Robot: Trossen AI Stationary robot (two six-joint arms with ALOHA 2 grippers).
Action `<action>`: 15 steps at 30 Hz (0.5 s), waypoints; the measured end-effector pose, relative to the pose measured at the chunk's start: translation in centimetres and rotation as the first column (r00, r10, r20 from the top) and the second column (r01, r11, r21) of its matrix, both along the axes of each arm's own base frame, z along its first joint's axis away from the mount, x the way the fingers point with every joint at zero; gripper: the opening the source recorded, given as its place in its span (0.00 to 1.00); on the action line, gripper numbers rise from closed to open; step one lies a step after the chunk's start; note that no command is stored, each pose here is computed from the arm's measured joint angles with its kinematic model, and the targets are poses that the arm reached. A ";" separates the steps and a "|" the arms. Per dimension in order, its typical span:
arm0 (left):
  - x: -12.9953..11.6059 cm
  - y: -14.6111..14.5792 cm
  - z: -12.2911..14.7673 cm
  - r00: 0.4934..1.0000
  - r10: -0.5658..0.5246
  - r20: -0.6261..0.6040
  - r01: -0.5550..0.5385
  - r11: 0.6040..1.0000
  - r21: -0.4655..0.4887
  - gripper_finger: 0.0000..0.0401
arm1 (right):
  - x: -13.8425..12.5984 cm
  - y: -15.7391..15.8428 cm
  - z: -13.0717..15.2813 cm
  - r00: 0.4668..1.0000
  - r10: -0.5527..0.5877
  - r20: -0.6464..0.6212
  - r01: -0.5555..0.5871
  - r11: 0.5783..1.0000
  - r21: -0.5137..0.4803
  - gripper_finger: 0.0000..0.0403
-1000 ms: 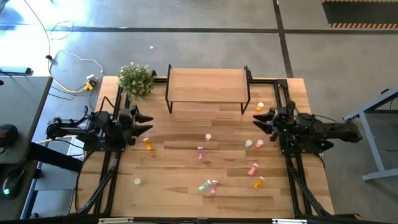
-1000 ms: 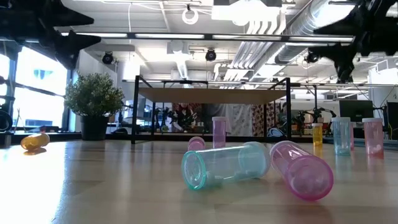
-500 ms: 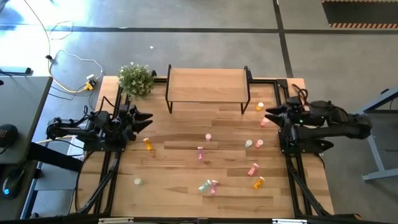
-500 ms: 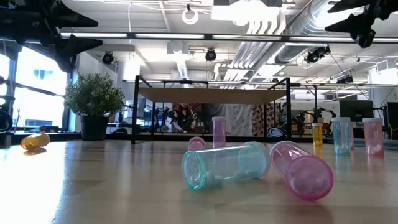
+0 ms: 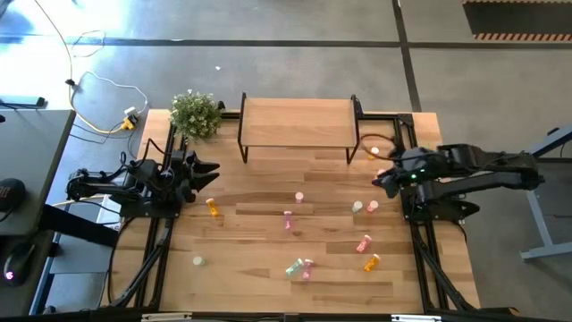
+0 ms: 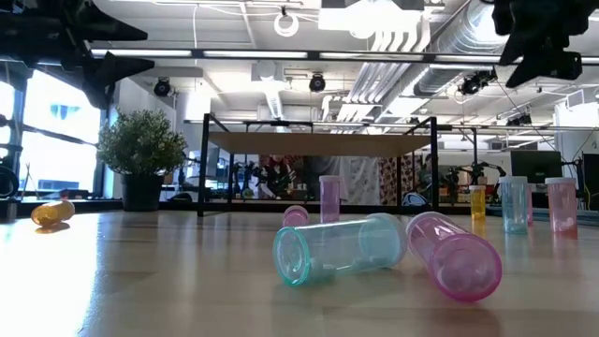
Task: Pick and place medicine bottles onto shelf by color
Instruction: Put the top blue pill bottle on the shelf
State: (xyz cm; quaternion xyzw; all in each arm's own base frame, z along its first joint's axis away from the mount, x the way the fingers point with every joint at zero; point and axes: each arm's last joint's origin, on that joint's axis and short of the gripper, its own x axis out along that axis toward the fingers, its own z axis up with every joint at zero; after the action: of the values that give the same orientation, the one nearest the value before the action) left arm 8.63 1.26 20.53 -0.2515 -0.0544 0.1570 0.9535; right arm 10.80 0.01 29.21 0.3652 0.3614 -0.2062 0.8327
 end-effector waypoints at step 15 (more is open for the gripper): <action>0.0 0.0 0.0 1.000 -0.007 0.000 0.007 1.000 0.000 0.49 | 4.8 0.4 -3.4 0.948 0.105 -0.302 -0.091 0.994 0.059 0.46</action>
State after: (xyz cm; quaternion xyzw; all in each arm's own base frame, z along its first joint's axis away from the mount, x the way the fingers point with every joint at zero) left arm 8.64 1.24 20.52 -0.2516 -0.0533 0.1535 0.9541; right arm 15.62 0.43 25.86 0.3292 0.5075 -0.2103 0.7680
